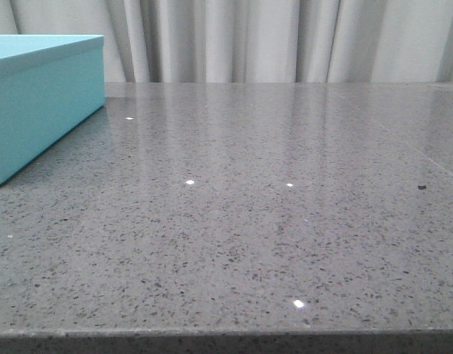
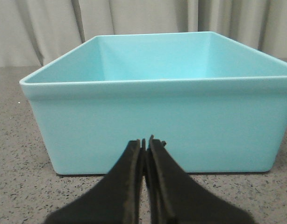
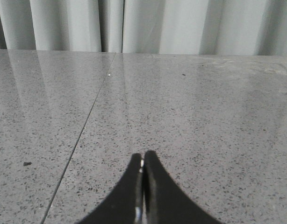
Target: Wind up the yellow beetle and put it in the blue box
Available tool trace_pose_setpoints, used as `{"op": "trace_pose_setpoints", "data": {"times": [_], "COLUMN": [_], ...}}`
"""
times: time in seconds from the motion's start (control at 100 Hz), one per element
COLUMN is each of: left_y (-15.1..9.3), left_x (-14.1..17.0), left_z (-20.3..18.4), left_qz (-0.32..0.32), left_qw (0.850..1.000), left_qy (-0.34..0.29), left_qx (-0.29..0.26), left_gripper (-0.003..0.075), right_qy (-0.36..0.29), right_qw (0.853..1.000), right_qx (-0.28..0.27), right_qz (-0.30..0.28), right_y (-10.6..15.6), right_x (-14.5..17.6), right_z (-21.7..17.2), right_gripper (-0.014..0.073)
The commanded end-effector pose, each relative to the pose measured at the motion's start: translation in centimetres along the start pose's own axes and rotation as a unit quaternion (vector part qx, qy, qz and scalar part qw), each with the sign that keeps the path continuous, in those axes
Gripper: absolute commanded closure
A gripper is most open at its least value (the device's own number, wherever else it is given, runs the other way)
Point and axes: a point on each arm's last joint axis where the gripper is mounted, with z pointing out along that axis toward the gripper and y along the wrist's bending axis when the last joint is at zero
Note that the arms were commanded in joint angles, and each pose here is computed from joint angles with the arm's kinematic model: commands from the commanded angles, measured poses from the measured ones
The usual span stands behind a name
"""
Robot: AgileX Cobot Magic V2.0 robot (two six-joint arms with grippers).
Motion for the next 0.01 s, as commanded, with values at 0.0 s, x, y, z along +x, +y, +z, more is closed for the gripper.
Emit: {"op": "trace_pose_setpoints", "data": {"times": [0.0], "left_y": [0.05], "left_x": [-0.11], "left_z": [-0.19], "left_qz": [-0.009], "left_qw": [0.999], "left_qy": [-0.043], "left_qx": [-0.002], "left_gripper": [0.0739], "right_qy": [-0.056], "right_qw": [0.998], "right_qx": [-0.002], "right_qz": [-0.002], "right_y": [0.06], "right_x": [-1.31], "right_z": [-0.32], "right_gripper": [0.0662]}}
